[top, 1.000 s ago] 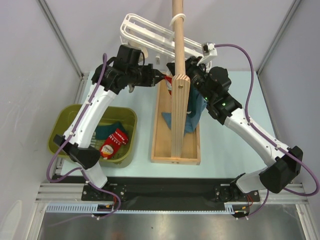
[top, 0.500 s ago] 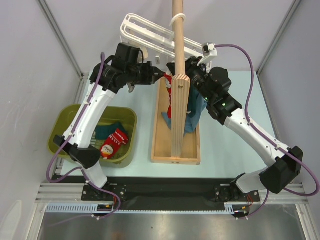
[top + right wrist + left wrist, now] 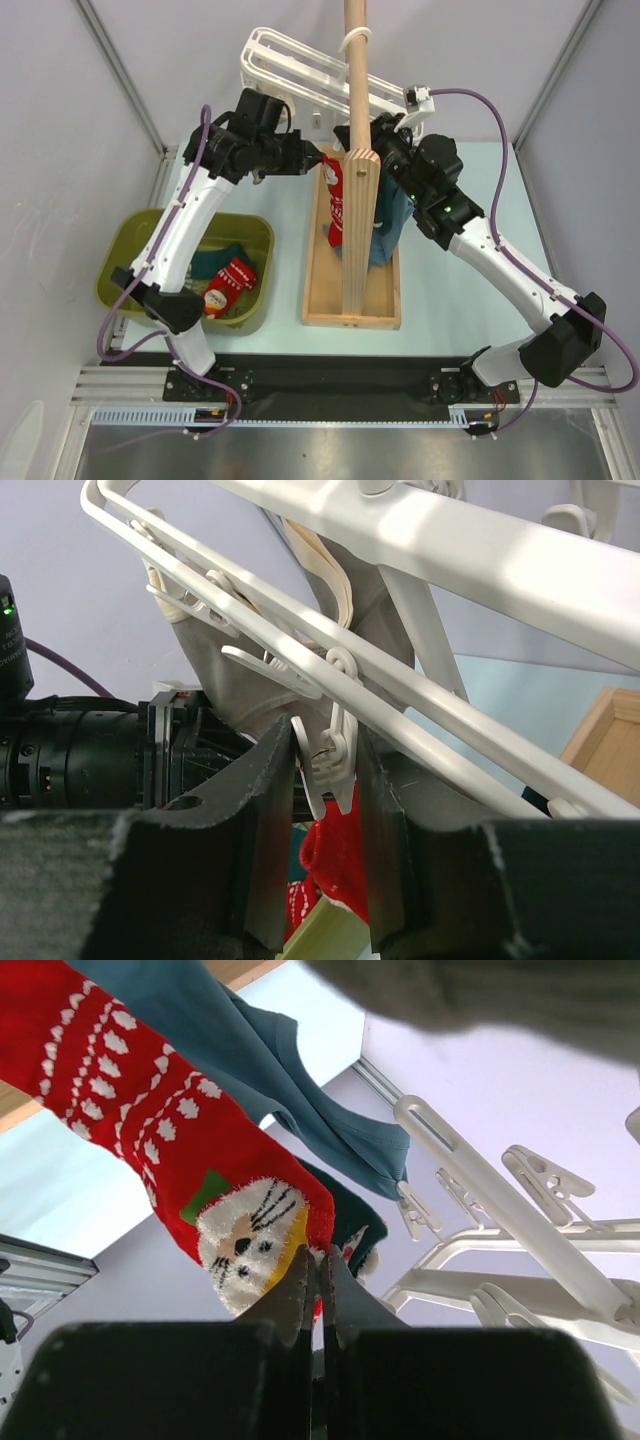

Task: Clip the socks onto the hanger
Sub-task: Clamp the sock onto the hanger.

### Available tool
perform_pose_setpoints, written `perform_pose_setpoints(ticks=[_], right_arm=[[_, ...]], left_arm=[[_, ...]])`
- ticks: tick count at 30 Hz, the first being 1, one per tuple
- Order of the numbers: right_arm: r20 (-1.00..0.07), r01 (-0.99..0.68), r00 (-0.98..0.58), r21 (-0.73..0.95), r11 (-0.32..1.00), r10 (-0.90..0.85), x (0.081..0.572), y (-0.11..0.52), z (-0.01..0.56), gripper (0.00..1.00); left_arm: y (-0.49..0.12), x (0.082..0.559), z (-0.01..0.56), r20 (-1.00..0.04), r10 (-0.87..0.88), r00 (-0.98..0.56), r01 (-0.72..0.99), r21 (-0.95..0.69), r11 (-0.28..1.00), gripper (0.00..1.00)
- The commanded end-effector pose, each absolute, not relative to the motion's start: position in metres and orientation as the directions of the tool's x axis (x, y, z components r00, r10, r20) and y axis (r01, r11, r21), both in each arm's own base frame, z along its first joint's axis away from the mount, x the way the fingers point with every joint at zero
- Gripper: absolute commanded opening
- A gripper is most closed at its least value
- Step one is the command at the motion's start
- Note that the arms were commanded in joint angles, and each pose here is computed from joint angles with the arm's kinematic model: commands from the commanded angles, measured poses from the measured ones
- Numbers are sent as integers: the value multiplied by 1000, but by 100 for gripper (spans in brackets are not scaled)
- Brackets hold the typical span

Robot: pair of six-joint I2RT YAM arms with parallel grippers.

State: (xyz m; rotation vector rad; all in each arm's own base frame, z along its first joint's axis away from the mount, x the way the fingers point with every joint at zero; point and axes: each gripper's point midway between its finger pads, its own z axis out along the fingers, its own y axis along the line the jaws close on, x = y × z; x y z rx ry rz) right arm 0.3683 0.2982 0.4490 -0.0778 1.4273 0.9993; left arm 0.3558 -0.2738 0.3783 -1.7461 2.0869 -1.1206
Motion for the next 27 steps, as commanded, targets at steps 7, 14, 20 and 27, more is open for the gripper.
perform_pose_setpoints(ticks=[7,14,20,27], right_arm=[[-862,-624,-238,489,609,447,357,310,426,0],[-867,-628,-232,479,613,440,356,309,427,0],[-875,-622,-236,470,627,422,360,310,415,0],[-887,-631,-234,451,632,399,360,314,406,0]], left_arm=[[-284,360,402,363,-894,-264,-750,-660,-46,0],[-287,364,402,375,-892,-252,-752,-656,-63,0],[-288,368,408,395,-887,-240,-745,-660,-93,0],[-292,368,409,419,-876,-241,-753,-650,-104,0]])
